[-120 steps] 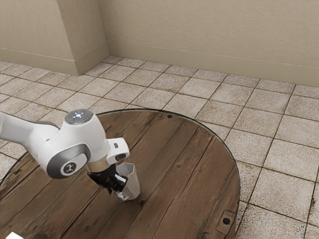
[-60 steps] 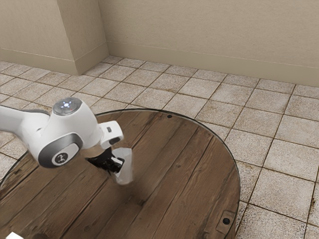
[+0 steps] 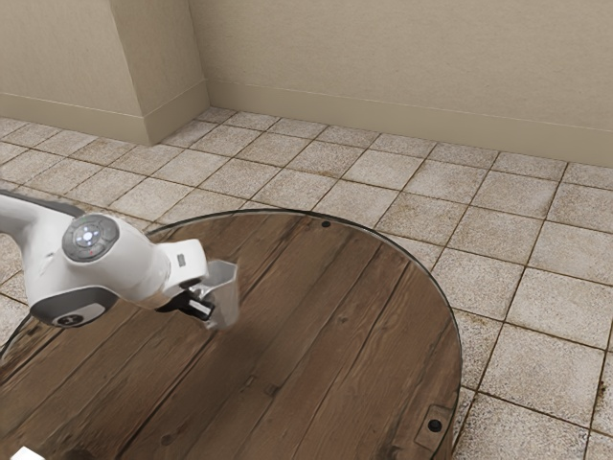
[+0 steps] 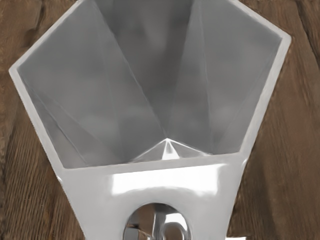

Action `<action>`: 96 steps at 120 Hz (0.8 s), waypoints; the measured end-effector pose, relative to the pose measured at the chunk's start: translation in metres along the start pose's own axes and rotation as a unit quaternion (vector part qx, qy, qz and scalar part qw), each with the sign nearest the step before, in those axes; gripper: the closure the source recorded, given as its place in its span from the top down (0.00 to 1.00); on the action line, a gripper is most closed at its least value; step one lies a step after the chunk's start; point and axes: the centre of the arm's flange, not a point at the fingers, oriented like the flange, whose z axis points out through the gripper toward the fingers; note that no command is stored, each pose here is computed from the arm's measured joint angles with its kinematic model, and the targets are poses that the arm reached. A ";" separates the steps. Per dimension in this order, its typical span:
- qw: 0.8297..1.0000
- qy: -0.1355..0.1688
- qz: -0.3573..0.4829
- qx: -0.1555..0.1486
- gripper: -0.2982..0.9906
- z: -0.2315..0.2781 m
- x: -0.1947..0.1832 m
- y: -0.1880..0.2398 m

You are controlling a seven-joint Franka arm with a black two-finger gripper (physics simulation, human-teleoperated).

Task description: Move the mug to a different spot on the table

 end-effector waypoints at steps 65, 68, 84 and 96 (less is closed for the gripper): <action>0.999 0.000 -0.045 -0.023 0.20 0.031 -0.024 -0.019; 0.999 -0.001 -0.049 -0.023 0.20 0.032 -0.025 -0.019; 0.997 -0.004 -0.067 -0.025 0.20 0.037 -0.025 -0.020; 0.996 -0.006 -0.080 -0.025 0.20 0.038 -0.025 -0.020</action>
